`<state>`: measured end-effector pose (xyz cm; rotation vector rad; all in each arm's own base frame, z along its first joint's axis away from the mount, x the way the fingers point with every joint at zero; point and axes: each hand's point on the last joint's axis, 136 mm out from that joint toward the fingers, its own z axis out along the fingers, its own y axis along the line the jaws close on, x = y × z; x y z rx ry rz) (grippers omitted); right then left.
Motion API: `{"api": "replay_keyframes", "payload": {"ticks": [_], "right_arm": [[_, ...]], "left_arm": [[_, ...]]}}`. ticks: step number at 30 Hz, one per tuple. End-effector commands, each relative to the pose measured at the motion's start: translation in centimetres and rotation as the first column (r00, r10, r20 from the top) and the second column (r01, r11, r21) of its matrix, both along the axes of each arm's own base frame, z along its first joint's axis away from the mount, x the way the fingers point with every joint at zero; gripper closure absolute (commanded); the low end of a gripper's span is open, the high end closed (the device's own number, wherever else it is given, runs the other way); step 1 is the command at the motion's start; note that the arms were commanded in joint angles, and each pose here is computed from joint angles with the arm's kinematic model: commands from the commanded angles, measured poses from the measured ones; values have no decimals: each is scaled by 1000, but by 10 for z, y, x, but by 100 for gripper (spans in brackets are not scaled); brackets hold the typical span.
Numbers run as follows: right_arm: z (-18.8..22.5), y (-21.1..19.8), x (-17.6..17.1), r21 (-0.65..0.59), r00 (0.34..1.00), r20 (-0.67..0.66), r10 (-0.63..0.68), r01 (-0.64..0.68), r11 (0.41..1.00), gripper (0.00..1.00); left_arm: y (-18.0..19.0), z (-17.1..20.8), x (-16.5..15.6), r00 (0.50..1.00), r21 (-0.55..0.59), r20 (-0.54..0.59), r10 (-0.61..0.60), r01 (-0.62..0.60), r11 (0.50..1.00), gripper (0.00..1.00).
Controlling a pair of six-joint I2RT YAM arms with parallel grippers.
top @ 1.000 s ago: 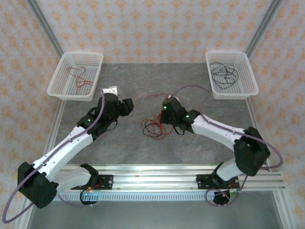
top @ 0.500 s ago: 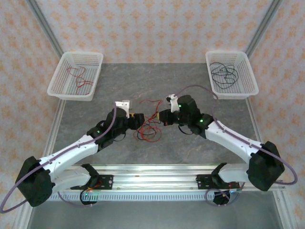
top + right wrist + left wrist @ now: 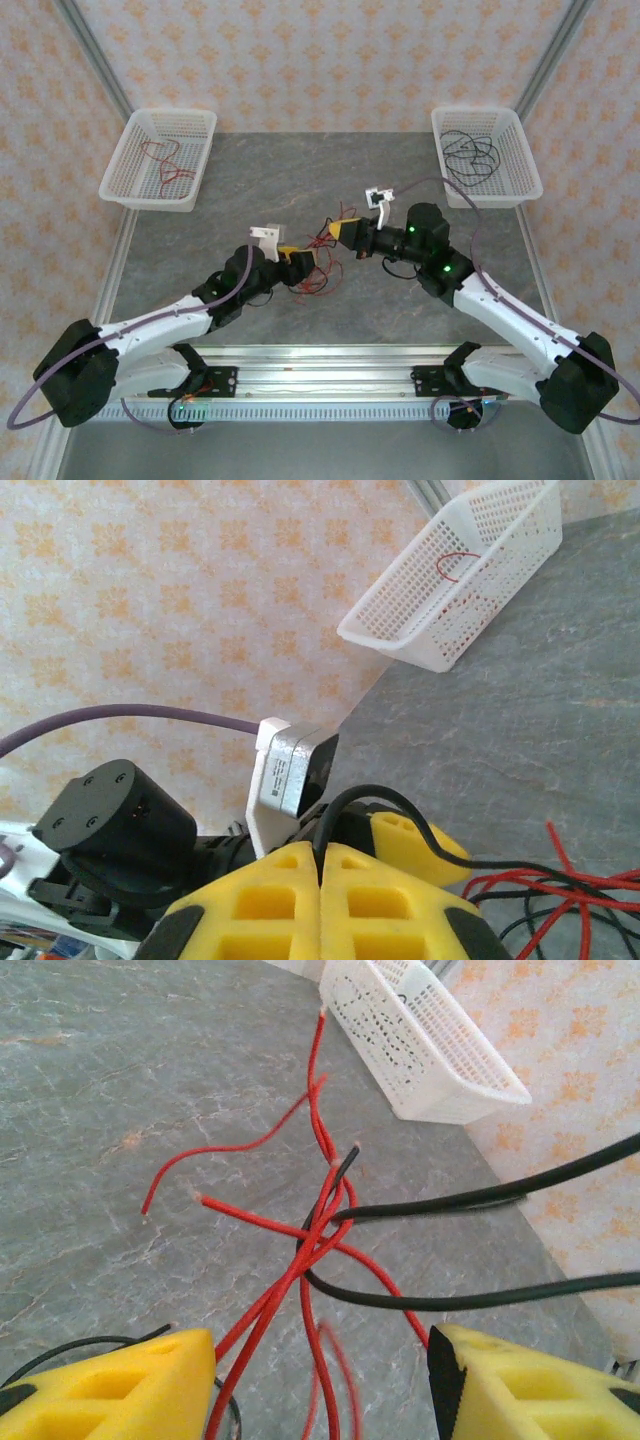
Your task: Untangle the cables
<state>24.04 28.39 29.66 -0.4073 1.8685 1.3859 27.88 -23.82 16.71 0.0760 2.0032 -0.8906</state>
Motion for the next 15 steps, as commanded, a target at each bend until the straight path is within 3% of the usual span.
{"api": "replay_keyframes", "payload": {"ticks": [1, 8, 12, 15], "right_arm": [[24, -2, -1, 102, 1000, 6, -8, 7, 995, 100], [38, -13, 16, 136, 990, -39, -135, 139, 981, 100], [52, -15, 17, 153, 988, -45, -150, 155, 976, 100], [63, -19, 17, 161, 985, -48, -166, 172, 972, 100]], "left_arm": [[-7, -1, 7, 1000, -32, 23, 19, -19, 999, 41], [-18, -43, 16, 1000, 62, -21, 15, -13, 998, 41], [-10, -63, 28, 995, 133, -40, 94, -88, 987, 42], [3, -76, 41, 981, 203, -43, 191, -179, 963, 62]]}}
